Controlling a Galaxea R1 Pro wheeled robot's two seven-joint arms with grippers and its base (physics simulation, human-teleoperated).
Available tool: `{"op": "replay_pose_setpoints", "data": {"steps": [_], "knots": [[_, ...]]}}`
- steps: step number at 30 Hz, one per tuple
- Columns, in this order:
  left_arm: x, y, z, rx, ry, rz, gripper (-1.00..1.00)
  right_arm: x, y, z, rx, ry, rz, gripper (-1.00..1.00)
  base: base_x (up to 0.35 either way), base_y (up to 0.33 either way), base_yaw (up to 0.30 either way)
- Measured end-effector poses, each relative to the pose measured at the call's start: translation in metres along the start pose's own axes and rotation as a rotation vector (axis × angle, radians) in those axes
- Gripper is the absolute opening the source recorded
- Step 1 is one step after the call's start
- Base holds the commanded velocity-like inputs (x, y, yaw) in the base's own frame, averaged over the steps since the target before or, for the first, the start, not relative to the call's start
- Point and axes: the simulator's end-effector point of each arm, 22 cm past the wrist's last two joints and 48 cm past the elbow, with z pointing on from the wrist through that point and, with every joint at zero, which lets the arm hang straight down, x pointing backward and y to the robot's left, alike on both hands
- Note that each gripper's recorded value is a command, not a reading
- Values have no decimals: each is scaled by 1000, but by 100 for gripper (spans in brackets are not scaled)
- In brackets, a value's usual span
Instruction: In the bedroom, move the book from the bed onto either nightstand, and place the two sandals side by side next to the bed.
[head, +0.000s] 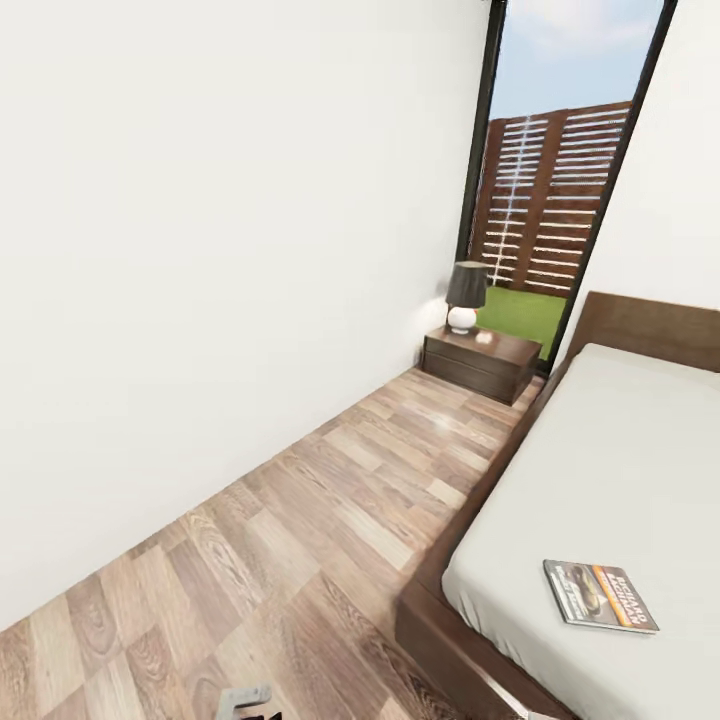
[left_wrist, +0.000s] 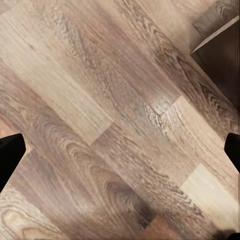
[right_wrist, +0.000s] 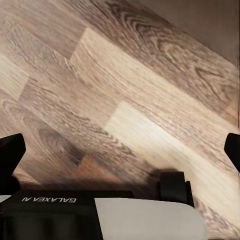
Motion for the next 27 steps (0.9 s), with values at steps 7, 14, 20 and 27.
{"op": "replay_pose_setpoints", "data": {"steps": [7, 14, 20, 27], "knots": [[0, 0, 0, 0, 0, 0, 100, 0, 0, 0, 0, 0, 0, 100, 0, 0, -300], [0, 0, 0, 0, 0, 0, 100, 0, 1, 0, -1, 0, 0, 100, 0, 0, -300], [0, 0, 0, 0, 0, 0, 100, 0, 0, 0, 0, 0, 0, 100, 0, 0, -300], [0, 0, 0, 0, 0, 0, 100, 0, 0, 0, 0, 0, 0, 100, 0, 0, -300]]}}
